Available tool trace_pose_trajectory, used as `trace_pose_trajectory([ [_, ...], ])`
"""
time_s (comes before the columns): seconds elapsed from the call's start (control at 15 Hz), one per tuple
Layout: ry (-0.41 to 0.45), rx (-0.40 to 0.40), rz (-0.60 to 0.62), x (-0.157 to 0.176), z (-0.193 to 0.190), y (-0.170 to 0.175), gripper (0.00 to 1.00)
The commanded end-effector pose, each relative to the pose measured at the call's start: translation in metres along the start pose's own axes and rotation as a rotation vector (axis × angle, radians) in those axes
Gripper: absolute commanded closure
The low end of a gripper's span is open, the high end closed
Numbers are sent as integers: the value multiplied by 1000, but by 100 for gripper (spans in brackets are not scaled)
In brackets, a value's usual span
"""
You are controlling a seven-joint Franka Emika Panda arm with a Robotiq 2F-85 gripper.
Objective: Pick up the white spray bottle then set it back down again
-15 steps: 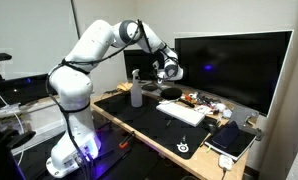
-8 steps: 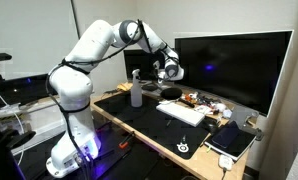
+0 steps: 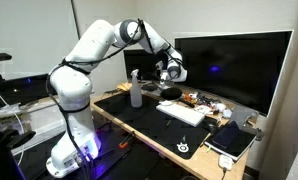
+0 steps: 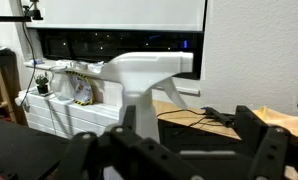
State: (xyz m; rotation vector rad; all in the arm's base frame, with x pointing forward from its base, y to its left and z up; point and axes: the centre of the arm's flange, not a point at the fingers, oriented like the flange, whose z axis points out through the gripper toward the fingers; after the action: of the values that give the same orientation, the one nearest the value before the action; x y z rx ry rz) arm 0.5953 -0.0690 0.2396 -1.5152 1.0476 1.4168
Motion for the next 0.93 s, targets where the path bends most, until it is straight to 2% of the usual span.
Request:
trace_pose_trajectory([
  [0.0, -8, 39, 24, -3, 10, 11, 0],
  [0.67, -58, 131, 48, -14, 8, 63, 0],
  [0.87, -58, 133, 42, -13, 14, 65, 0],
])
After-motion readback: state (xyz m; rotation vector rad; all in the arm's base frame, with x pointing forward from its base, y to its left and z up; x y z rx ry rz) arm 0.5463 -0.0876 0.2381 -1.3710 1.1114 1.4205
